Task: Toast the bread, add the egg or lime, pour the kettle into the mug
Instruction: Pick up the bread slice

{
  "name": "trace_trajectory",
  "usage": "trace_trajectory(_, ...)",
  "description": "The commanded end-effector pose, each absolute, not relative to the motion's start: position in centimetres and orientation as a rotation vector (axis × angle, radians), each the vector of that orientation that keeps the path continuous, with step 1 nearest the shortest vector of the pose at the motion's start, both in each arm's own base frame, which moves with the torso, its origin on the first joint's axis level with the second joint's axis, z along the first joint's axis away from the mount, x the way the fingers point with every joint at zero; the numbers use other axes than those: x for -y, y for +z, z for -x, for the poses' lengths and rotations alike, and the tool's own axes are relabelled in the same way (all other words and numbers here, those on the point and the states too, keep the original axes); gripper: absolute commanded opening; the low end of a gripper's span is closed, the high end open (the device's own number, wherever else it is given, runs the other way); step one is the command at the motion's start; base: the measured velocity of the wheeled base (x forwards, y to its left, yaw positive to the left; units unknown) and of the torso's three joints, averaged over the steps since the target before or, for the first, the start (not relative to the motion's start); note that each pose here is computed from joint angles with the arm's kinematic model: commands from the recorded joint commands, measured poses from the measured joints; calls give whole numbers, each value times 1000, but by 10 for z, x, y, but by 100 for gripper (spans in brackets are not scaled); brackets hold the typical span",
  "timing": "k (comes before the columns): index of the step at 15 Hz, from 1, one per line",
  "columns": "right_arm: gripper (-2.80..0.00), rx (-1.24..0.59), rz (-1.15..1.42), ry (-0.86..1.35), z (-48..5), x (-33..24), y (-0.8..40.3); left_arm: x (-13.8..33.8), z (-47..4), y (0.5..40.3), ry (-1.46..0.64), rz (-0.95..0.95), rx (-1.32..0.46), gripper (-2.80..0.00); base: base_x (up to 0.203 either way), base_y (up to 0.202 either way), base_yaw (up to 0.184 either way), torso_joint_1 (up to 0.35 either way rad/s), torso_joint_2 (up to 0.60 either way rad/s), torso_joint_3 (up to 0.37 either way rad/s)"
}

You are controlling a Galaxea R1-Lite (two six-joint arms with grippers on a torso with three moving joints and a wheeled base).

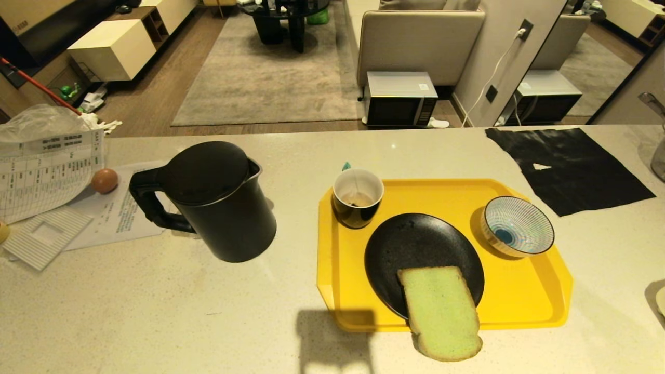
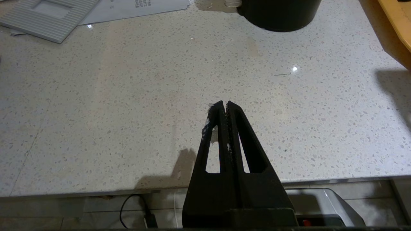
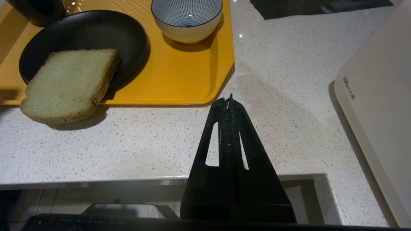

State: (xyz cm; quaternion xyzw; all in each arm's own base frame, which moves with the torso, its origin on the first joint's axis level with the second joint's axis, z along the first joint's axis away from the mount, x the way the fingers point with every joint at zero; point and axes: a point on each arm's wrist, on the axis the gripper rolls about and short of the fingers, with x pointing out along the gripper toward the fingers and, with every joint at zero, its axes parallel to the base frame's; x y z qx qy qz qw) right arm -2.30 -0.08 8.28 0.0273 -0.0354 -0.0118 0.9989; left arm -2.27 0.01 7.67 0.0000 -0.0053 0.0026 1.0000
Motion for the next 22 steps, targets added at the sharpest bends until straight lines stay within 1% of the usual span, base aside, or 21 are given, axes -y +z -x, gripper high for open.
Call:
trace_trajectory(1, -280, 44, -54, -23, 21, 1, 75, 0, 23, 77, 6, 0, 11, -280, 0, 0, 0, 0, 0, 0)
trace_trajectory(22, -280, 45, -54, -25, 21, 1, 76, 0, 23, 77, 6, 0, 11, -280, 0, 0, 0, 0, 0, 0)
